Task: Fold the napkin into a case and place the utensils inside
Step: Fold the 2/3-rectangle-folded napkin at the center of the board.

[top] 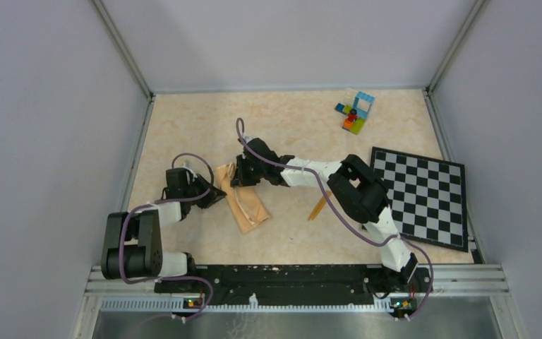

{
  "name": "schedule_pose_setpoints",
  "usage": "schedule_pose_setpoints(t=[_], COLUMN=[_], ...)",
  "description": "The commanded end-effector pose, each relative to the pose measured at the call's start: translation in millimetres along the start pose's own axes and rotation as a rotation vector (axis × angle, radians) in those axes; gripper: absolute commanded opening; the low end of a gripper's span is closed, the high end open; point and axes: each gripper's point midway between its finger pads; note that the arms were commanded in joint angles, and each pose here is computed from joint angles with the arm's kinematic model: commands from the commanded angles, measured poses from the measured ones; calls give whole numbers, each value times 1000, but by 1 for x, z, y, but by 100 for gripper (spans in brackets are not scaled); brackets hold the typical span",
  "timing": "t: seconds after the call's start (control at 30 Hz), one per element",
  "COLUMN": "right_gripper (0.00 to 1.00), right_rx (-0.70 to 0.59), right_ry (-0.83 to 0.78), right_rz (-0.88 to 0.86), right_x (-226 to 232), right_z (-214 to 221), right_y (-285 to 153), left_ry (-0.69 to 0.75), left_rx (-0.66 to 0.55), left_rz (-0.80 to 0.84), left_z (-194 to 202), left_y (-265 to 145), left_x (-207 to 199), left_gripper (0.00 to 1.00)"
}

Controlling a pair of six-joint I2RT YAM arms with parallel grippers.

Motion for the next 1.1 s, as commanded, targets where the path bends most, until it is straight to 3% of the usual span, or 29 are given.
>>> schedule_pose_setpoints(t=[0.0, 0.57, 1.07], right_gripper=[0, 0, 0], right_rx=[-62, -36, -29], right_ry=[13, 92, 176], right_rz=[-90, -110, -100], right_x=[32, 33, 24], right_z=[-22, -4, 9], right_y=[-4, 22, 32], left_ry=[36, 30, 52], left_rx=[-10, -28, -25], left_rz=[29, 27, 32], left_z=[-2, -1, 0], left_y=[5, 1, 0], left_x=[0, 1, 1], left_gripper=[13, 6, 8])
Point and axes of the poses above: each gripper's point midway between its finger pads, its own y axis out along the fingers, its own x axis along the line the jaws close on, z = x × y, and after that the axes turned 12 degrees about -y, right-handed
